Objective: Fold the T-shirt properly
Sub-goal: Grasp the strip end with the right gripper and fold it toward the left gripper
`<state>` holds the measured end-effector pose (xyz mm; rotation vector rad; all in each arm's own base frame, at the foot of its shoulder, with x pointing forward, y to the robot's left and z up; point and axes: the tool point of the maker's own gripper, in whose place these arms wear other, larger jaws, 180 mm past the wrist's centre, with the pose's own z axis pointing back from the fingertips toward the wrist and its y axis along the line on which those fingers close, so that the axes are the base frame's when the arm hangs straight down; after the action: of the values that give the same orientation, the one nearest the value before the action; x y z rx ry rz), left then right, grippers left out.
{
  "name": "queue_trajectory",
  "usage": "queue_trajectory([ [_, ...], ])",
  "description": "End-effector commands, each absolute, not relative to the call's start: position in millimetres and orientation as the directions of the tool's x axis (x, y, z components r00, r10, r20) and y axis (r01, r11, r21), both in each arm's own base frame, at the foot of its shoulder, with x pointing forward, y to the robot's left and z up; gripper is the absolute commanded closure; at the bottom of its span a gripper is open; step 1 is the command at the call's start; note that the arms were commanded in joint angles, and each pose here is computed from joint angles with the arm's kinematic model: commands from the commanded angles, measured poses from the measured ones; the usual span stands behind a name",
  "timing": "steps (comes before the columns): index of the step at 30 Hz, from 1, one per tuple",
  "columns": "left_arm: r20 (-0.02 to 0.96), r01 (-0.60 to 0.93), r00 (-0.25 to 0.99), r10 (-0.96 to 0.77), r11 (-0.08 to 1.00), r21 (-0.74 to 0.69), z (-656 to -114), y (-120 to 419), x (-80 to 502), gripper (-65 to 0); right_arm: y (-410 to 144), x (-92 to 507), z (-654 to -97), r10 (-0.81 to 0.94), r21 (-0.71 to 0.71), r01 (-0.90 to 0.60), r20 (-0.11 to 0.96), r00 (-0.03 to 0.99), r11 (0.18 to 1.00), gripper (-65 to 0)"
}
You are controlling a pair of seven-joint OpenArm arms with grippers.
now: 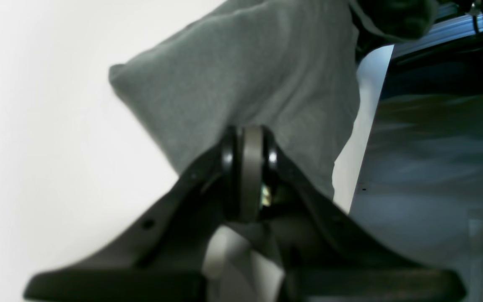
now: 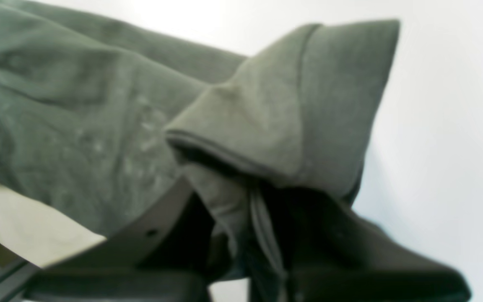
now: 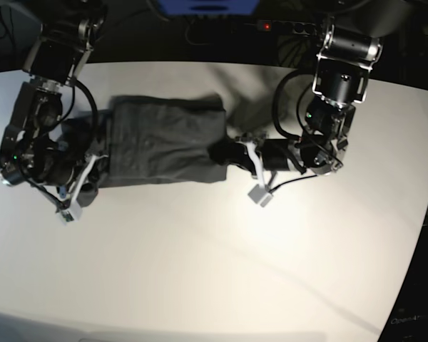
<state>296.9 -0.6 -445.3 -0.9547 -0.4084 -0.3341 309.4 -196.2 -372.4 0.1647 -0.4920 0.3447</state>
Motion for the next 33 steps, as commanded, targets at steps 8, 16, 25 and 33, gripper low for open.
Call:
queue_trajectory([
  [8, 0.380, 0.380, 0.913, -0.149, 0.654, -0.654, -473, 33, 288, -2.5, -150, 334, -352, 0.397, 0.048, -0.501, 0.545, 0.738, 0.864, -0.3],
  [16, 0.376, 0.376, 0.915, -0.148, 0.654, -0.657, -475, 33, 286, -2.5, -108, 331, -356, 0.451, 0.078, -0.581, 0.551, 0.702, 0.810, -0.3],
  [25, 0.380, 0.379, 0.913, -0.148, 0.654, -0.655, -473, 33, 288, -2.5, -88, 328, -357, 0.432, 0.120, -0.589, 0.566, 0.702, 0.800, -0.3],
  [33, 0.450, 0.450, 0.875, -0.177, 0.639, -0.624, -452, 28, 300, -2.5, -88, 327, -357, 0.432, 0.121, -0.588, 0.565, 0.703, 0.800, -0.3],
])
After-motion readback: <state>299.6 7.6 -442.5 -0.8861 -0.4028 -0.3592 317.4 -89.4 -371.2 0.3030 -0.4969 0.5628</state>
